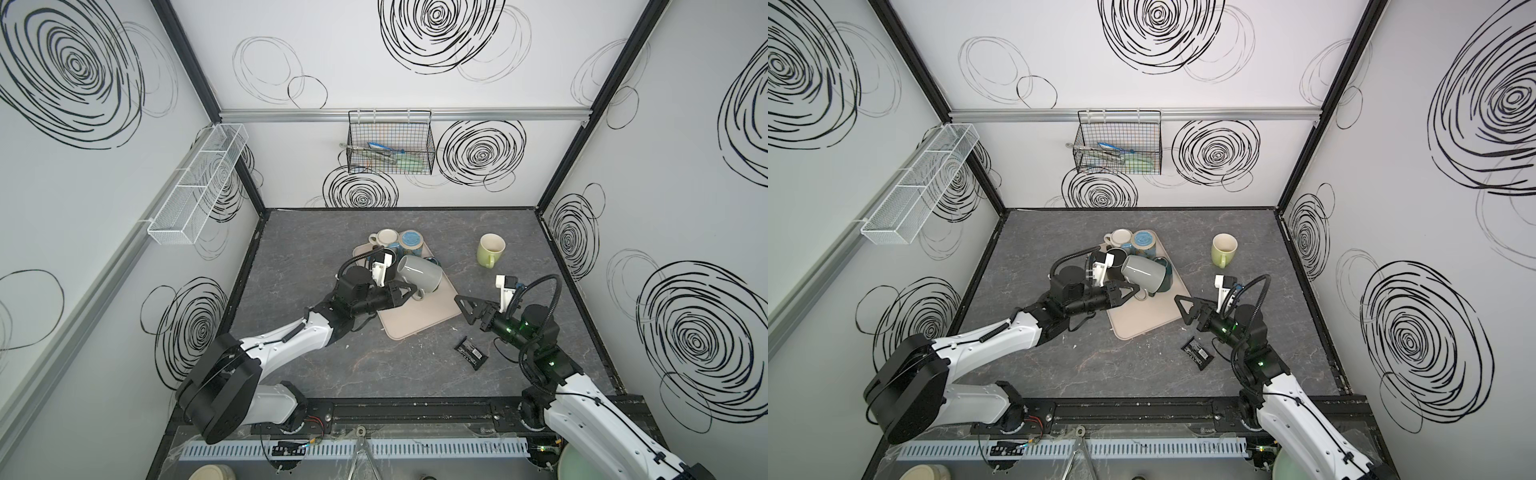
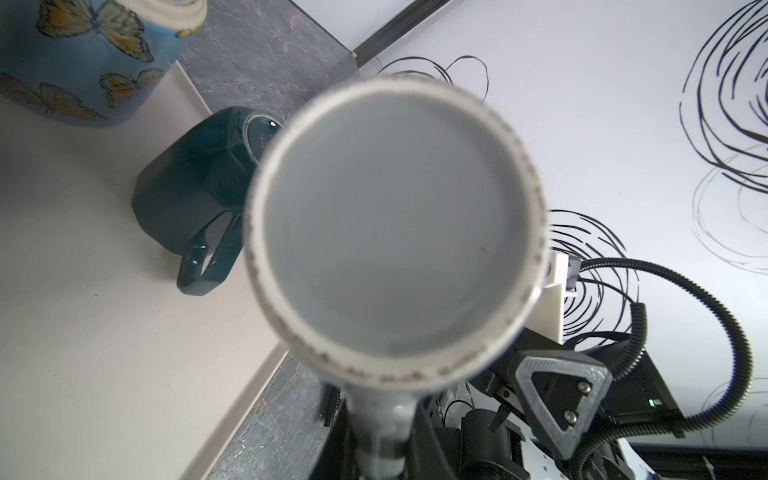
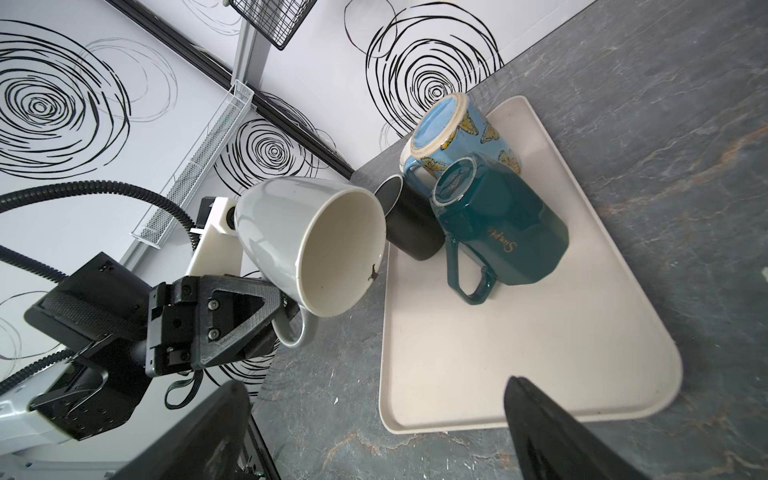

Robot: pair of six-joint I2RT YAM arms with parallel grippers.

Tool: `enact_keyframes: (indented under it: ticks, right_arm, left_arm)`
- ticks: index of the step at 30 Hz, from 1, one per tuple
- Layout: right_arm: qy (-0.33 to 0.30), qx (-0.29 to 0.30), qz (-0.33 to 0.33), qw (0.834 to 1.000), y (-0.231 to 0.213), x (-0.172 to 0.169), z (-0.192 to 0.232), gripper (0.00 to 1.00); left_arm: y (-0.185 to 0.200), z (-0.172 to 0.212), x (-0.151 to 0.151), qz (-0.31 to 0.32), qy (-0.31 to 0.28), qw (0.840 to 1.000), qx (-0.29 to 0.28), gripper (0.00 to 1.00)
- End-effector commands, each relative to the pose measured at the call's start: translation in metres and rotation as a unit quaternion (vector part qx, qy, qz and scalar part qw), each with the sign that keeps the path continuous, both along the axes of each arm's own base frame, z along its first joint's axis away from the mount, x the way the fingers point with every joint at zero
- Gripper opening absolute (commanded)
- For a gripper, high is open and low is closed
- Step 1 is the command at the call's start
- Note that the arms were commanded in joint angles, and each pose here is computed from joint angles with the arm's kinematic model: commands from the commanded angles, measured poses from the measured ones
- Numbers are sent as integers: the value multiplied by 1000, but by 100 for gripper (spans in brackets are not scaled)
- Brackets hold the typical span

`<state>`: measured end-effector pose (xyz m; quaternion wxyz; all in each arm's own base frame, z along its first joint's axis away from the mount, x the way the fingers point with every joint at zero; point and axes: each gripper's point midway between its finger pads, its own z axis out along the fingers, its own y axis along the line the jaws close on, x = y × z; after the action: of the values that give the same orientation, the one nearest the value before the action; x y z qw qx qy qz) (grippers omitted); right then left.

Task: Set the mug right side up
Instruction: 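Carry the grey mug toward the right gripper while the right gripper approaches its handle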

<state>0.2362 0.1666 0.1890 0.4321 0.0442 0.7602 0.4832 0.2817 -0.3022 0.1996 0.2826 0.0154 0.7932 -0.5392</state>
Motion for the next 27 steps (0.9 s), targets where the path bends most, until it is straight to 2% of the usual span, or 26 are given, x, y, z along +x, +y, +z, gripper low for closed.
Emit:
enact_keyframes:
  ticks: [1, 18, 27]
  right_arm:
    - [-20, 11, -3, 1000, 1, 3, 10, 100]
    - [-58, 19, 31, 998, 24, 4, 33, 100]
    - [-79, 31, 48, 995, 34, 3, 52, 100]
  left_arm:
    - [-8, 49, 5, -4, -69, 995, -69, 0]
    - [-18, 57, 8, 7, -59, 993, -106, 0]
    - [-30, 66, -3, -13, -68, 989, -128, 0]
